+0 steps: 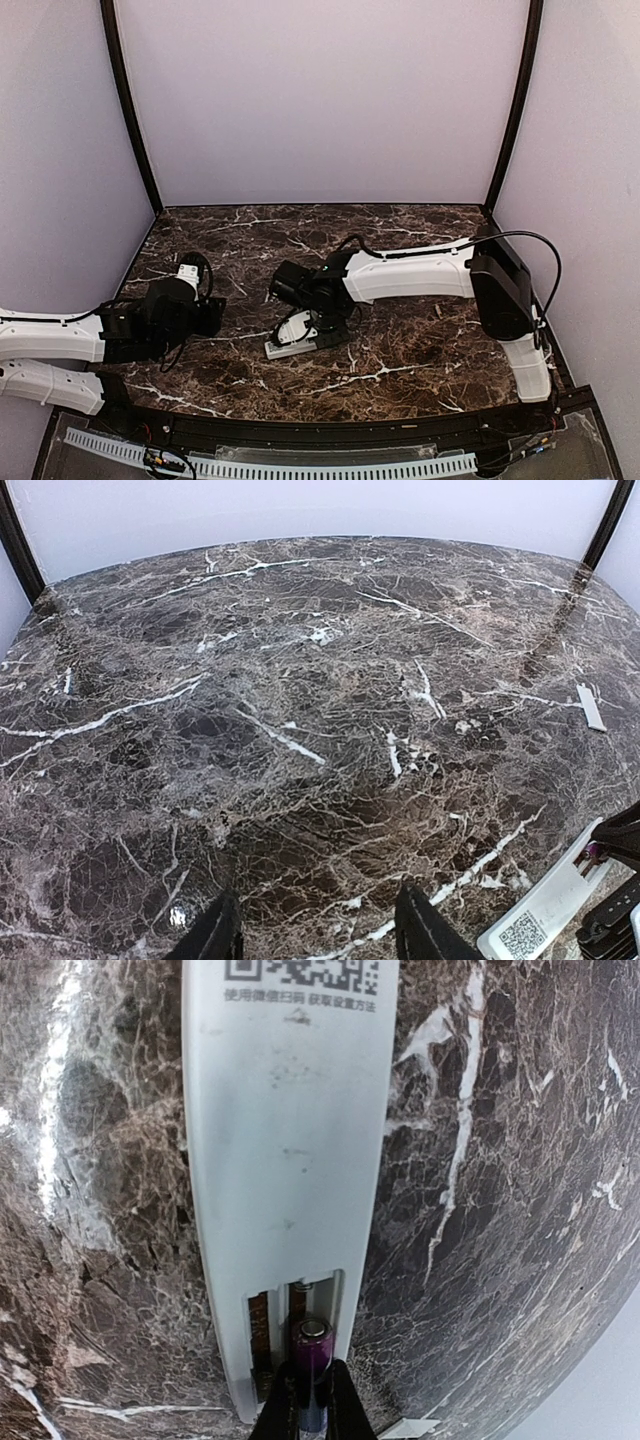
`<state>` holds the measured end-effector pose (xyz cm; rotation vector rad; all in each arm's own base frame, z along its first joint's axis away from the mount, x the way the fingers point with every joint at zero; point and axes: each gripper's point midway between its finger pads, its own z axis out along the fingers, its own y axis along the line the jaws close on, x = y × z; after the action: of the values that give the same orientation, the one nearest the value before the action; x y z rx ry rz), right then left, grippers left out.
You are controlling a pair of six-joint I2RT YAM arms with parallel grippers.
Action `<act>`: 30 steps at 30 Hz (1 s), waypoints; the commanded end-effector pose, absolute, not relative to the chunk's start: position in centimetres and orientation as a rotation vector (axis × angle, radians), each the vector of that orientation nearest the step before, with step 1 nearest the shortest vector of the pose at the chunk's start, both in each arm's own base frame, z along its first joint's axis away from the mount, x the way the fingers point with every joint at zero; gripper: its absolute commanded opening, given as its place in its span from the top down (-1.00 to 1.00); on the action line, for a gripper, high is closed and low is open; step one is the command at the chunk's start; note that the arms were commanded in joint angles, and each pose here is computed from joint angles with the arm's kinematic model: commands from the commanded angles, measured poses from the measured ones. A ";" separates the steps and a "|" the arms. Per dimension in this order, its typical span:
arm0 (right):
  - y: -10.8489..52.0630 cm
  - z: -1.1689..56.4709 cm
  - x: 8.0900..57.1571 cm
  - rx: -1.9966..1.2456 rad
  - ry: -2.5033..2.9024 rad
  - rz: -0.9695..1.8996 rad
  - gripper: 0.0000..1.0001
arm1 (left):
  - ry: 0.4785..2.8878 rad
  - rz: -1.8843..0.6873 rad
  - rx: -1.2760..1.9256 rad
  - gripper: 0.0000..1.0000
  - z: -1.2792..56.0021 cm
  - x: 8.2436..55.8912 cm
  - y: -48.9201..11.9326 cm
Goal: Load the batteries into the remote control
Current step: Place the battery in the battery compartment.
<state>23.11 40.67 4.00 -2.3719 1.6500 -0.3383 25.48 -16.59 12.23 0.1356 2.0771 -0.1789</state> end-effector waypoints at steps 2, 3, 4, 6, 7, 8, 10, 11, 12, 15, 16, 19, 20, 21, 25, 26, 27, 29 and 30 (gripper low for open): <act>41.2 3.7 22.8 -2.388 1.641 -0.349 0.88 | 2.065 -0.167 0.134 -0.02 12.0 25.5 -16.2; 41.2 3.7 22.8 -2.389 1.641 -0.349 0.87 | 2.065 -0.168 0.136 -0.02 12.0 25.5 -16.2; 41.2 3.6 22.8 -2.389 1.641 -0.350 0.86 | 2.064 -0.167 0.138 -0.02 12.0 25.5 -16.2; 41.2 3.6 22.8 -2.389 1.642 -0.353 0.82 | 2.063 -0.167 0.142 -0.03 12.0 25.5 -16.3; 41.2 3.7 22.9 -2.387 1.643 -0.353 0.81 | 2.061 -0.170 0.144 -0.03 12.0 25.5 -16.3; 41.3 3.7 22.8 -2.386 1.643 -0.350 0.79 | 2.061 -0.170 0.144 -0.03 12.0 25.5 -16.3; 41.4 3.7 22.8 -2.382 1.646 -0.343 0.75 | 2.061 -0.169 0.143 -0.04 12.0 25.5 -16.3; 41.5 3.7 22.7 -2.381 1.648 -0.339 0.74 | 2.060 -0.169 0.143 -0.04 12.0 25.5 -16.3; 41.5 3.7 22.7 -2.381 1.650 -0.338 0.74 | 2.061 -0.169 0.144 -0.04 11.9 25.5 -16.3; 41.4 3.6 22.7 -2.378 1.656 -0.336 0.73 | 2.062 -0.169 0.150 -0.04 11.9 25.5 -16.4; 41.4 3.6 22.6 -2.377 1.658 -0.333 0.72 | 2.061 -0.170 0.151 -0.04 11.9 25.5 -16.4; 41.6 3.6 22.5 -2.374 1.661 -0.316 0.70 | 2.060 -0.171 0.152 -0.05 11.9 25.5 -16.4; 41.6 3.7 22.5 -2.373 1.664 -0.312 0.70 | 2.061 -0.171 0.154 -0.05 11.9 25.5 -16.4; 41.7 3.7 22.4 -2.371 1.665 -0.304 0.69 | 2.060 -0.171 0.155 -0.05 11.9 25.5 -16.4; 41.9 3.7 22.2 -2.370 1.672 -0.282 0.68 | 2.059 -0.172 0.157 -0.06 11.9 25.5 -16.5; 41.9 3.7 22.1 -2.369 1.675 -0.277 0.67 | 2.060 -0.172 0.159 -0.06 11.9 25.5 -16.5; 42.0 3.7 22.1 -2.365 1.676 -0.275 0.67 | 2.061 -0.172 0.159 -0.06 11.8 25.5 -16.5; 42.1 3.6 22.2 -2.362 1.679 -0.268 0.67 | 2.061 -0.173 0.162 -0.06 11.8 25.5 -16.6; 42.1 3.6 22.1 -2.362 1.678 -0.265 0.67 | 2.061 -0.174 0.162 -0.06 11.8 25.5 -16.6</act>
<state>22.95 41.22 3.91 -2.3577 1.6760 -0.3067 25.58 -16.75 12.32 0.1510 2.0572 -0.1831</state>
